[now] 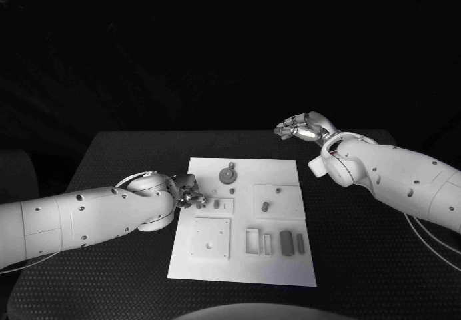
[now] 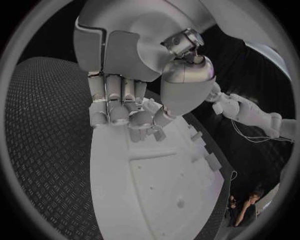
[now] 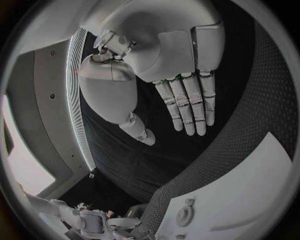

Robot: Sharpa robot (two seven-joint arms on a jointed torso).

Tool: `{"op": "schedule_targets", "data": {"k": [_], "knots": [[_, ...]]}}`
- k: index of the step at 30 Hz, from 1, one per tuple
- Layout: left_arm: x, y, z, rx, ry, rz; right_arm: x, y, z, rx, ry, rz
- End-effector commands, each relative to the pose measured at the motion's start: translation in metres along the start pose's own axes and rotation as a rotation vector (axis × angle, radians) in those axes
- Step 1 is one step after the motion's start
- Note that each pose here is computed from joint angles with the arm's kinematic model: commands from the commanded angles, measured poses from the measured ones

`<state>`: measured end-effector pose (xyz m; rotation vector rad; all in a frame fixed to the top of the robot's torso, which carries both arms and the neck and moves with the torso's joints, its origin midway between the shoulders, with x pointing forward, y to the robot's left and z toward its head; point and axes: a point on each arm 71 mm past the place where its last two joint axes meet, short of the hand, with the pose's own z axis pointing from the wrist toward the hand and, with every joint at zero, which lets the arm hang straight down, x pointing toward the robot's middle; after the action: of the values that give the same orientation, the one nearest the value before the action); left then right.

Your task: Assemble the parts on the task board

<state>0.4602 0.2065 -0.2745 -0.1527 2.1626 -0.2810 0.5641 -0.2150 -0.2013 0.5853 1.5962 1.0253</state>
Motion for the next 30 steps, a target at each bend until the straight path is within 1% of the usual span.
{"op": "schedule_targets", "data": {"k": [1,10,18,23,30], "knots": [[0.0095,0.0044,0.0016,-0.033,0.051,0.026,0.0016,0.0009,-0.0001,-0.008,0.015,0.002],[0.0135,0.0037,0.0023,-0.033,0.071,0.029,0.0013,0.0007,-0.0002,-0.008,0.015,0.002],[0.0147,0.0037,0.0022,-0.033,0.085,0.034,0.0009,0.0004,-0.0003,-0.007,0.015,0.002],[0.0150,0.0039,0.0022,-0.033,0.086,0.034,0.0009,0.0004,-0.0003,-0.007,0.015,0.002],[0.0143,0.0060,0.0022,-0.041,0.082,0.031,0.0007,0.0003,-0.0003,-0.007,0.014,0.002]]}}
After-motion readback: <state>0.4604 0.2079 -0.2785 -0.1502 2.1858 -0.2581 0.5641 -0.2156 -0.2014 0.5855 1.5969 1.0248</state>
